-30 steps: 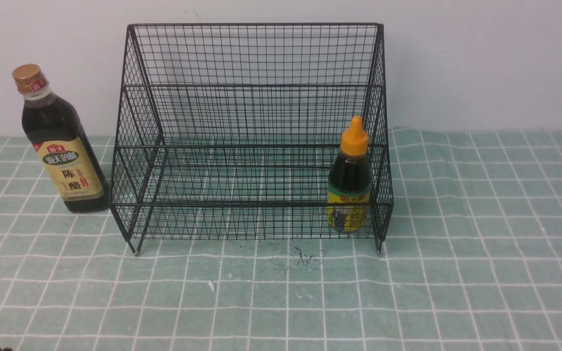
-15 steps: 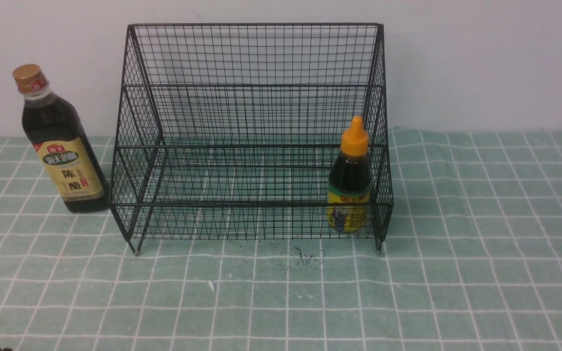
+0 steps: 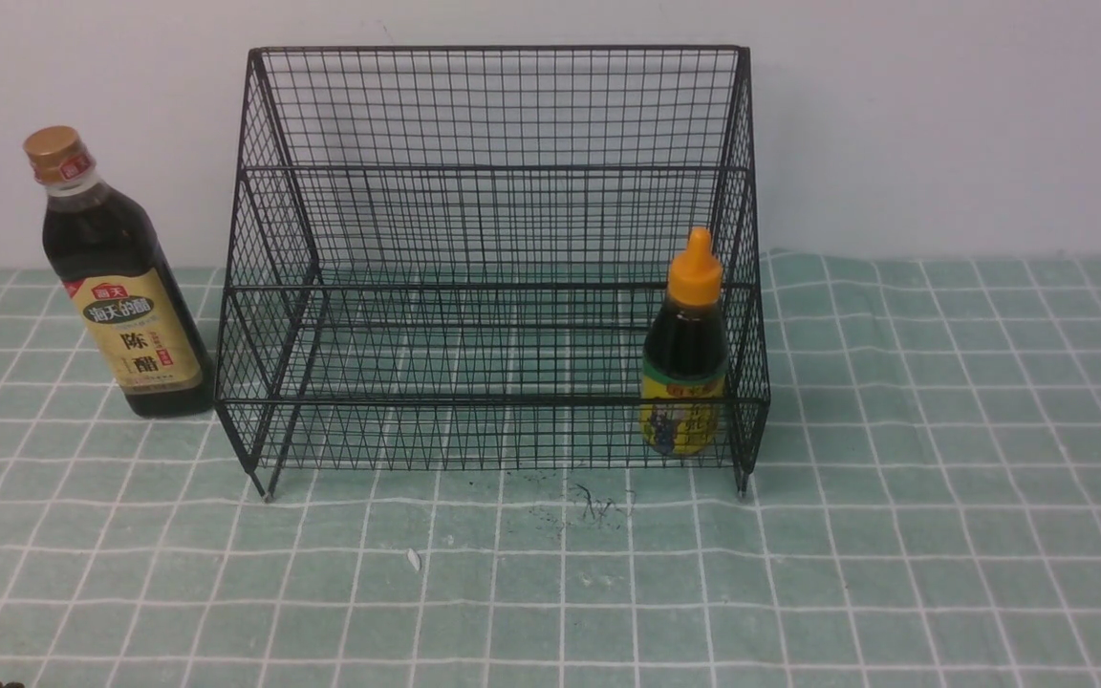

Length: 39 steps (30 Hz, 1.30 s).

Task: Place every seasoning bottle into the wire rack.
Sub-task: Use the left arm to grab the condiment bottle closest to it

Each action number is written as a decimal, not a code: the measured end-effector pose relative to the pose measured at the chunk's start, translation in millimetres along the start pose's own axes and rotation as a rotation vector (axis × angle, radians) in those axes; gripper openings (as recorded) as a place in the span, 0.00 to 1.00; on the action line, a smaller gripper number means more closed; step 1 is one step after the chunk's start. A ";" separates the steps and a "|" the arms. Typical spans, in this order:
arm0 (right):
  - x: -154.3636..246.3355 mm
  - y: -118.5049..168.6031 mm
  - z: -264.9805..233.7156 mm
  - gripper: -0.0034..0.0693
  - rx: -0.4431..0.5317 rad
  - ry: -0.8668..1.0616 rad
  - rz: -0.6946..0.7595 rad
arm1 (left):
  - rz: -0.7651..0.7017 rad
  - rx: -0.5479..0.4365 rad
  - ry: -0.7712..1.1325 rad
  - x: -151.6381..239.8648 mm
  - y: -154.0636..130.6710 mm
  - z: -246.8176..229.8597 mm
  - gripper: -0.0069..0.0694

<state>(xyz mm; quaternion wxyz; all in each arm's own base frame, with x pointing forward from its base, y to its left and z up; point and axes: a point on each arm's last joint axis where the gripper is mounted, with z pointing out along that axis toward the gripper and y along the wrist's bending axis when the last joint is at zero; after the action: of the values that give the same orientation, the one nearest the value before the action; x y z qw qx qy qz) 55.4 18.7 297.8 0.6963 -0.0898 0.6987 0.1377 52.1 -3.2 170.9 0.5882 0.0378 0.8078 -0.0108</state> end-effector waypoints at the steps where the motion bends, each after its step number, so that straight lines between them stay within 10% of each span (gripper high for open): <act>1: 7.9 -3.0 0.5 0.03 0.042 0.013 -0.002 | 0.000 0.000 0.000 0.0 0.0 0.0 0.09; 10: 115.5 -23.6 -4.1 0.03 0.277 0.233 -0.044 | 0.000 0.000 -0.002 -0.1 0.0 0.0 0.09; 39: 115.2 -23.1 -6.8 0.03 0.279 0.201 -0.058 | 0.000 0.000 -0.001 -0.1 0.0 0.0 0.09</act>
<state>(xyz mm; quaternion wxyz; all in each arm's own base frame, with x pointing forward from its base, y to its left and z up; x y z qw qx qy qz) 54.6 2.3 181.2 0.6324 -0.0258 0.7742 0.0097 52.1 -3.2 171.0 0.5886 0.0378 0.8074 -0.0108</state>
